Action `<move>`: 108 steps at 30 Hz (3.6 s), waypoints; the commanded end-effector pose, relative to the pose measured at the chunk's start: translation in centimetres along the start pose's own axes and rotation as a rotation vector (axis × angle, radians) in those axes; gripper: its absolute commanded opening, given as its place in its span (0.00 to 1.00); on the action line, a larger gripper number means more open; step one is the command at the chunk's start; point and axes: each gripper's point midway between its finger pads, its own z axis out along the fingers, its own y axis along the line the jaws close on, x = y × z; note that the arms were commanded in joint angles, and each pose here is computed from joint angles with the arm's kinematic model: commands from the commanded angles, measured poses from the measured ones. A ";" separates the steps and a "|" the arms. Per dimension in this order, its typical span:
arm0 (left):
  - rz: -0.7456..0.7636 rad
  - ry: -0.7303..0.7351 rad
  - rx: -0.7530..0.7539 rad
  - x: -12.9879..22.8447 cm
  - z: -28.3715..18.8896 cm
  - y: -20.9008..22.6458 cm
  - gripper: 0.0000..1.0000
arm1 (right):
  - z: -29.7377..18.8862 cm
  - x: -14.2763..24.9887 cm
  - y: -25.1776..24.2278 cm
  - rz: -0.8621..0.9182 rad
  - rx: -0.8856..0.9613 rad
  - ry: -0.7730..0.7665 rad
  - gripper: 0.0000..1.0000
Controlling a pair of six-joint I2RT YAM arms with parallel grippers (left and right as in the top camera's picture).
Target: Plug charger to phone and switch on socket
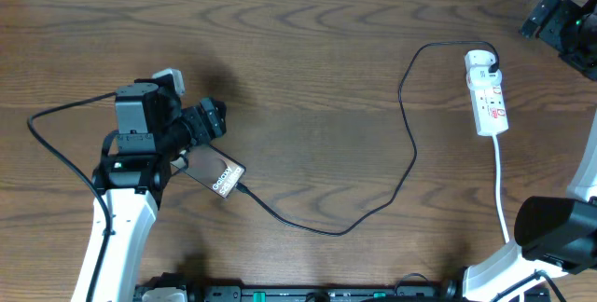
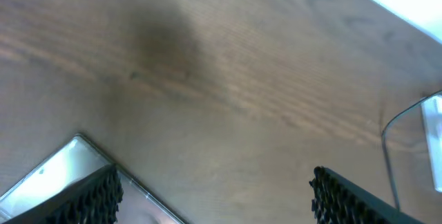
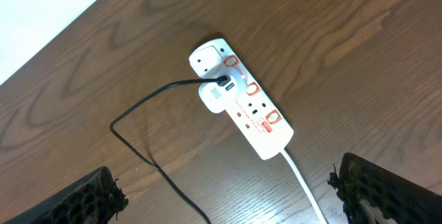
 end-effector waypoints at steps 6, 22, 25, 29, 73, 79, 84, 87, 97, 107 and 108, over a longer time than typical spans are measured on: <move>0.058 -0.153 -0.159 1.1 -3.7 2.6 0.86 | 0.2 0.0 -0.2 0.017 0.017 0.002 0.99; 0.226 -0.921 0.022 1.7 -9.1 2.5 0.86 | 0.2 0.0 -0.2 0.017 0.017 0.002 0.99; 0.224 -0.894 0.007 2.5 -8.8 3.1 0.86 | 0.2 0.0 -0.2 0.017 0.017 0.002 0.99; 0.220 -0.799 -0.028 4.4 -7.6 4.6 0.86 | 0.2 0.0 -0.2 0.017 0.017 0.002 0.99; 0.202 -0.698 -0.104 6.0 -6.0 6.8 0.85 | 0.3 0.0 -0.2 0.017 0.017 0.002 0.99; 0.202 -0.698 -0.104 6.0 -6.0 6.8 0.86 | 0.2 -0.1 -0.4 0.014 0.029 -0.002 0.99; 0.202 -0.698 -0.104 6.0 -6.0 6.8 0.86 | -0.4 0.0 -0.7 0.009 0.047 -0.015 0.99; 0.202 -0.698 -0.104 6.0 -6.0 6.8 0.86 | -1.7 0.9 -0.9 -0.007 0.074 -0.043 0.99; 0.202 -0.698 -0.104 6.0 -6.0 6.8 0.86 | -2.5 5.0 5.4 -0.128 -0.202 -0.431 0.99; 0.202 -0.698 -0.104 6.0 -6.0 6.8 0.86 | -0.5 14.6 3.5 -0.146 -0.408 -0.685 0.99; 0.202 -0.698 -0.104 6.0 -6.0 6.8 0.86 | -0.3 15.5 2.9 -0.145 -0.415 -0.699 0.99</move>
